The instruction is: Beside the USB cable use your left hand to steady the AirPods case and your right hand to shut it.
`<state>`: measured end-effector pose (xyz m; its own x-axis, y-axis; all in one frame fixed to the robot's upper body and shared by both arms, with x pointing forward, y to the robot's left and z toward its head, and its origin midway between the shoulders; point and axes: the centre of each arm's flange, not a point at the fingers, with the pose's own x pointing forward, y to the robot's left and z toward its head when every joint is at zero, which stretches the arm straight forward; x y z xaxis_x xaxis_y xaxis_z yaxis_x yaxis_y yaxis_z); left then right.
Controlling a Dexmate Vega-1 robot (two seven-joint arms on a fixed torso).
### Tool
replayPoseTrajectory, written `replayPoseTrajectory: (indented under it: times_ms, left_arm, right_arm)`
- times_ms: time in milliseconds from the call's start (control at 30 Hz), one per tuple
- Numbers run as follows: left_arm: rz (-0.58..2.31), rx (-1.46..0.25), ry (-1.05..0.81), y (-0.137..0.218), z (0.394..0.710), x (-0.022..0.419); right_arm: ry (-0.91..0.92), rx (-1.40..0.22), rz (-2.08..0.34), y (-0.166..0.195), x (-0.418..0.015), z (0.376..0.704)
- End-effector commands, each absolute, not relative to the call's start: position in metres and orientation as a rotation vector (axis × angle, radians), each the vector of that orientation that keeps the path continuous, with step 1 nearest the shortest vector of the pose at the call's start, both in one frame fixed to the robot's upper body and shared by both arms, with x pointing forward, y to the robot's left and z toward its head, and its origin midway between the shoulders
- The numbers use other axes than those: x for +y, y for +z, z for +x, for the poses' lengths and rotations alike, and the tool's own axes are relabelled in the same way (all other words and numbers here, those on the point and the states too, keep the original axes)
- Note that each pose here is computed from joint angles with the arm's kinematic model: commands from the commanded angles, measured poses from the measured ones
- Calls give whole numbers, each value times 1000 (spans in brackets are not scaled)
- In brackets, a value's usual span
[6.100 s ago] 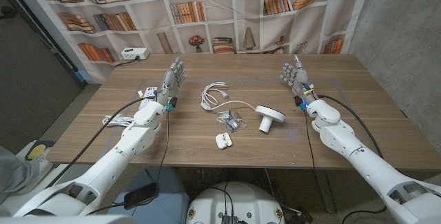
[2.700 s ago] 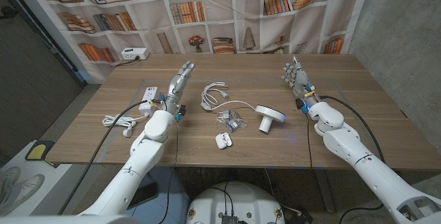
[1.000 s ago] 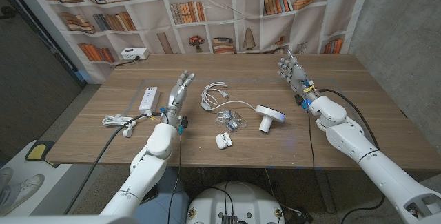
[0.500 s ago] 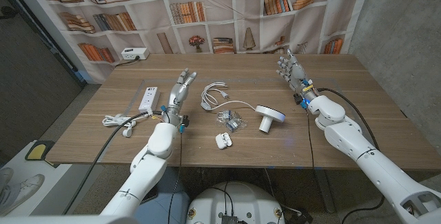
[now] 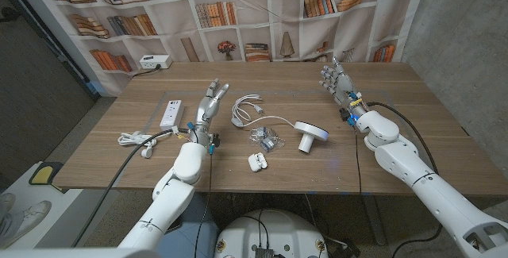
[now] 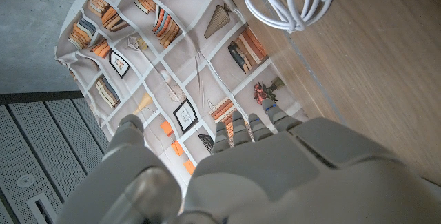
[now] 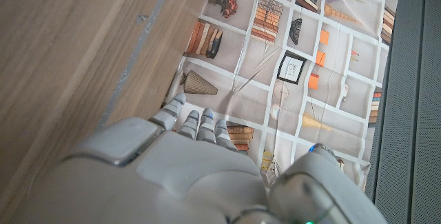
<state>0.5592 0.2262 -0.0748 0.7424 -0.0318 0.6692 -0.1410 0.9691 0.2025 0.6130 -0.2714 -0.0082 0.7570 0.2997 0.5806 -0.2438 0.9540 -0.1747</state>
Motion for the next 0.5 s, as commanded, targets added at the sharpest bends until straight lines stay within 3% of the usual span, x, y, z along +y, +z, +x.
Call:
replayPoseTrajectory:
  times_ms: [33,500]
  left_arm:
    - [251,-734,56,-84,559,222]
    - [295,-754,109,-89,541,217]
  right_arm:
    - [304,-658,-80,-7,-273,616]
    - [291,-649,-98,-6,-269,618]
